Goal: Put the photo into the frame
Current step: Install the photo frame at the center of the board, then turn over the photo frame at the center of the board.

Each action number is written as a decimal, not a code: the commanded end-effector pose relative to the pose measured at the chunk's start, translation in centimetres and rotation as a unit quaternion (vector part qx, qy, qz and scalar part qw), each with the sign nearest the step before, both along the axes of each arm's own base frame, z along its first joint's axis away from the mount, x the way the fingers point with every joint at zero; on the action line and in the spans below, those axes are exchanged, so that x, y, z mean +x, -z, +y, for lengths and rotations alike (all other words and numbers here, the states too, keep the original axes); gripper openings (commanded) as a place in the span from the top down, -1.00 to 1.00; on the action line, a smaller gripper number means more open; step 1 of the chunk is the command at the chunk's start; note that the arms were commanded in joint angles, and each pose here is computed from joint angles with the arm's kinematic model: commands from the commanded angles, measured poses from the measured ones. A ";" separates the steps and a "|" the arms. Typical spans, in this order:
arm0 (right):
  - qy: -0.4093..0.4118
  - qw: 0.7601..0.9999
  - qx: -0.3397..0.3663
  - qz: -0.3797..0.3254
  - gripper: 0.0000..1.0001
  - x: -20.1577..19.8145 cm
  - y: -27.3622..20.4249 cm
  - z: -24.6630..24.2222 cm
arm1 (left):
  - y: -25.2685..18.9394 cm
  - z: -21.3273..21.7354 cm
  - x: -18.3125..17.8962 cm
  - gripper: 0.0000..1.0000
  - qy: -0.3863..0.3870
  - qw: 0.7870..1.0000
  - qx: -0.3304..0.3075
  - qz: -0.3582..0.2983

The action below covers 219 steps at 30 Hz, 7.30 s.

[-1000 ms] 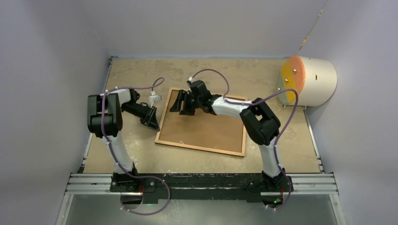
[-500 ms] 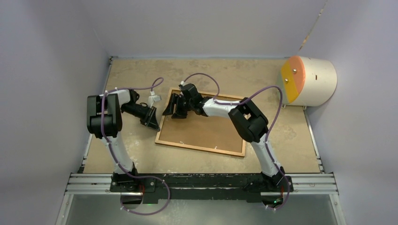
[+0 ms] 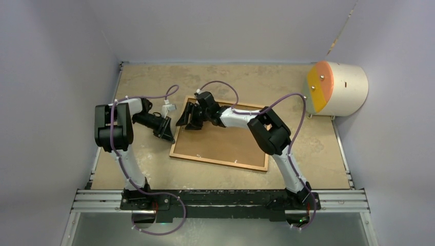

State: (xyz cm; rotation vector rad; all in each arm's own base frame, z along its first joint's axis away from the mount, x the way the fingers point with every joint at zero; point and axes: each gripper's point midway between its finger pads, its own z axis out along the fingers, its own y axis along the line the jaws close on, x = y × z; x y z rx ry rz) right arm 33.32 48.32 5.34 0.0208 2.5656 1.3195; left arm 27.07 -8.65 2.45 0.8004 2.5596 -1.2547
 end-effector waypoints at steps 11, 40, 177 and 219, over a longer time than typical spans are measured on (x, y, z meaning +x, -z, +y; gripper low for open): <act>-0.019 1.000 0.012 0.015 -0.17 -1.0 0.1 2.1 | 1.1 0.8 1.4 0.60 0.018 0.998 0.026 -0.060; -0.223 0.915 -0.209 -0.262 -0.26 -8.8 -4.3 -13.3 | -4.0 3.8 3.7 -0.30 -0.003 0.992 0.029 -0.120; -0.180 0.705 -0.412 -0.549 0.83 -5.2 -23.2 -8.0 | -29.9 -0.2 5.8 -0.73 0.121 0.580 0.139 -0.793; 0.116 0.986 0.011 -0.122 0.90 9.3 -20.6 -30.0 | -21.7 6.4 8.3 -0.95 -0.091 0.887 -0.025 -0.451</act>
